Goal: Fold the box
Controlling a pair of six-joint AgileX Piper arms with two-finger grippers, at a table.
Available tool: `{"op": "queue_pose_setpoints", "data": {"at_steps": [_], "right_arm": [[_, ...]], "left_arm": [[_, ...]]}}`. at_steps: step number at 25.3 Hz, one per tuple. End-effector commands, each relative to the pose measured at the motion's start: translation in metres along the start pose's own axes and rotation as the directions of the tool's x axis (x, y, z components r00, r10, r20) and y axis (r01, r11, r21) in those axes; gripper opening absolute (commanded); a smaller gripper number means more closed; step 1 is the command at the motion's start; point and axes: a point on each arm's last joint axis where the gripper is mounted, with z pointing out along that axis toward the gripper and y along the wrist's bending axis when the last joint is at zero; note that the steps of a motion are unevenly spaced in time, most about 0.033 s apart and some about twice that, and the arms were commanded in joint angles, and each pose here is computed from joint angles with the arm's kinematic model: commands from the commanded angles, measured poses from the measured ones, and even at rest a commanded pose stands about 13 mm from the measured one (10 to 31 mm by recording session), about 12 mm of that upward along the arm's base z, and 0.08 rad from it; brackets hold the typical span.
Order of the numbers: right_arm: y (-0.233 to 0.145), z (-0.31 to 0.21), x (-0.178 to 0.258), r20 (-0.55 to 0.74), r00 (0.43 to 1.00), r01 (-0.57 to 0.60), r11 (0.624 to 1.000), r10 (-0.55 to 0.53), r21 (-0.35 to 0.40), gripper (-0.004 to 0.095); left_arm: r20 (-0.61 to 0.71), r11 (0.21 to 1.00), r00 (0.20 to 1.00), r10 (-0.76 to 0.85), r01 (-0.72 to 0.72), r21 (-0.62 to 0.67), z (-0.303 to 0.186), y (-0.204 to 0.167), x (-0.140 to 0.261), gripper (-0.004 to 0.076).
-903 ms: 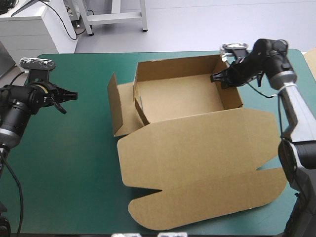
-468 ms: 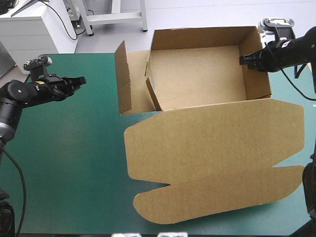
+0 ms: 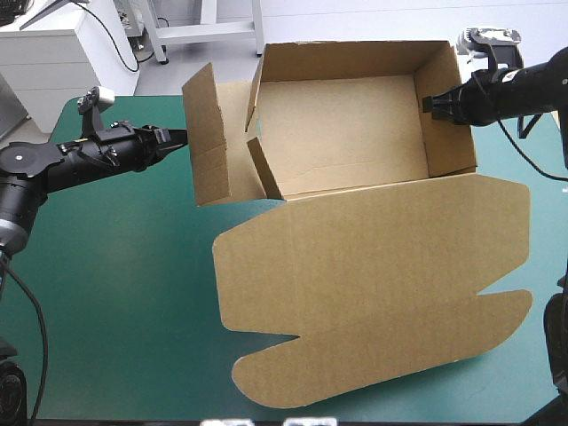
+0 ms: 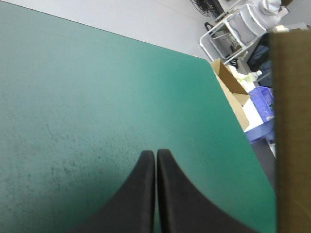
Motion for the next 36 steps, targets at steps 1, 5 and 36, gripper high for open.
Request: {"op": "queue_pose_setpoints", "data": {"at_steps": [1, 5, 36], "right_arm": [[0.028, -0.025, -0.012, 0.151, 0.988, 0.024, 0.997, -0.013, -0.071, -0.0019], [0.044, -0.013, -0.014, 0.161, 0.985, 0.069, 0.997, -0.064, -0.025, -0.0019], [0.099, 0.067, -0.014, 0.146, 0.983, 0.124, 0.99, -0.112, -0.071, -0.0019]], "left_arm": [[0.049, 0.994, 0.999, 0.003, -0.008, 0.106, -0.012, -0.024, -0.008, -0.0008], [0.002, 0.983, 1.0, 0.027, -0.027, 0.181, -0.013, -0.031, -0.003, -0.0008], [-0.164, 0.961, 0.964, 0.207, -0.169, 0.218, -0.043, -0.063, 0.023, 0.0374]]}}
